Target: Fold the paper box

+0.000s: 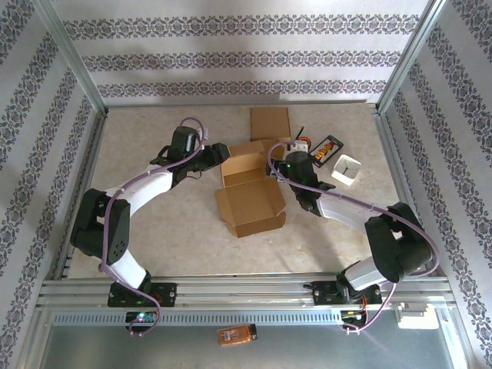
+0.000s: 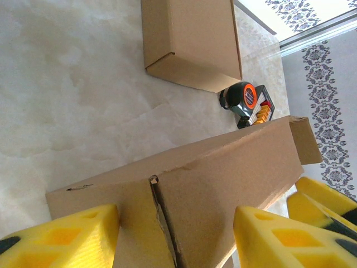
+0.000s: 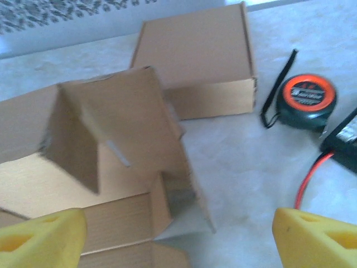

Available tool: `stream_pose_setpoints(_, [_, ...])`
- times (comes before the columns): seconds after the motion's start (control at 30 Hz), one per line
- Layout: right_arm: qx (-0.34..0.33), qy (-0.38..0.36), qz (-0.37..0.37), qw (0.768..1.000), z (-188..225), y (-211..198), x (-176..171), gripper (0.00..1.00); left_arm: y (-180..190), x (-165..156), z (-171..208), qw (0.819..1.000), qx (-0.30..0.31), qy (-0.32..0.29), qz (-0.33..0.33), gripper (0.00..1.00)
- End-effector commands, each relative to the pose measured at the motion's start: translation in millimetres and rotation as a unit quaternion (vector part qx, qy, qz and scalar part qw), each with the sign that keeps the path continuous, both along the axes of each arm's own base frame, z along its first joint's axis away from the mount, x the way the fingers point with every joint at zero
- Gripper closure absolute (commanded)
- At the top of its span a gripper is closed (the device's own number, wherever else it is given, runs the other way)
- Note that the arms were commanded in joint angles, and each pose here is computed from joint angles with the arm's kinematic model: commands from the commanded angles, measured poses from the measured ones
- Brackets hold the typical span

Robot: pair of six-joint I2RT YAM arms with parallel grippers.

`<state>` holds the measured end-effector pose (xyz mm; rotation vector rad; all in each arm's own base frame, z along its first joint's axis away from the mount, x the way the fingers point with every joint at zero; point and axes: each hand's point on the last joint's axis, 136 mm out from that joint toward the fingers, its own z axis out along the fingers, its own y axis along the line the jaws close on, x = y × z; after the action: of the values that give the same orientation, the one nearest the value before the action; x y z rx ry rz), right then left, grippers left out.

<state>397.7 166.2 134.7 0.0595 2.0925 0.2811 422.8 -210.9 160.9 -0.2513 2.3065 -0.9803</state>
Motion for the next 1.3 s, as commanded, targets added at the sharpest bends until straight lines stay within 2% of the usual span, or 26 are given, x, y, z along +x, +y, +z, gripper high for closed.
stream_pose_setpoints(0.0, [-0.042,0.001,0.017,0.999,-6.8,-3.4,13.5,0.19,-2.0,5.1,13.8,1.000,-0.002,-0.018,-0.007,0.44])
stream_pose_setpoints(0.13, [-0.008,0.042,0.064,0.997,-27.6,16.3,17.0,0.31,-3.8,6.0,12.9,1.000,-0.006,-0.015,-0.011,0.44])
stream_pose_setpoints(0.27, [-0.003,0.044,0.074,0.996,-34.1,22.9,21.8,0.48,-2.2,6.1,12.9,1.000,0.000,-0.017,-0.009,0.43])
stream_pose_setpoints(0.5, [-0.030,0.037,0.057,0.997,-34.9,13.2,25.4,0.72,40.3,-7.2,52.3,0.990,0.060,-0.105,0.067,0.24])
stream_pose_setpoints(0.6, [-0.038,0.039,0.062,0.997,-35.4,12.5,23.8,0.78,58.4,-22.3,66.9,0.984,0.092,-0.123,0.092,0.22])
stream_pose_setpoints(0.7, [-0.037,0.039,0.063,0.997,-31.9,12.4,21.3,0.84,55.9,-46.1,69.2,0.977,0.144,-0.128,0.095,0.33])
stream_pose_setpoints(0.77, [-0.034,0.040,0.058,0.997,-28.2,11.8,18.4,0.89,36.5,-67.4,60.0,0.969,0.193,-0.136,0.078,0.43])
stream_pose_setpoints(0.87, [-0.037,0.040,0.038,0.998,-21.6,8.0,13.2,0.97,-5.9,-91.0,36.9,0.972,0.191,-0.130,0.041,0.55])
stream_pose_setpoints(0.93, [-0.038,0.038,0.032,0.998,-17.8,8.1,9.6,0.98,-33.7,-100.1,22.4,0.974,0.188,-0.125,0.018,0.64])
stream_pose_setpoints(1.07, [-0.049,0.036,0.016,0.998,-17.0,6.1,4.4,1.00,-98.7,-109.4,-4.7,0.979,0.159,-0.115,-0.058,1.00])
stream_pose_setpoints(1.17, [-0.055,0.042,-0.002,0.998,-20.0,1.2,2.4,1.00,-132.3,-110.6,-26.7,0.981,0.137,-0.088,-0.104,1.00])
stream_pose_setpoints(1.27, [-0.051,0.047,-0.012,0.998,-23.2,-1.1,-0.2,1.00,-149.2,-107.0,-41.7,0.981,0.130,-0.072,-0.123,1.00])
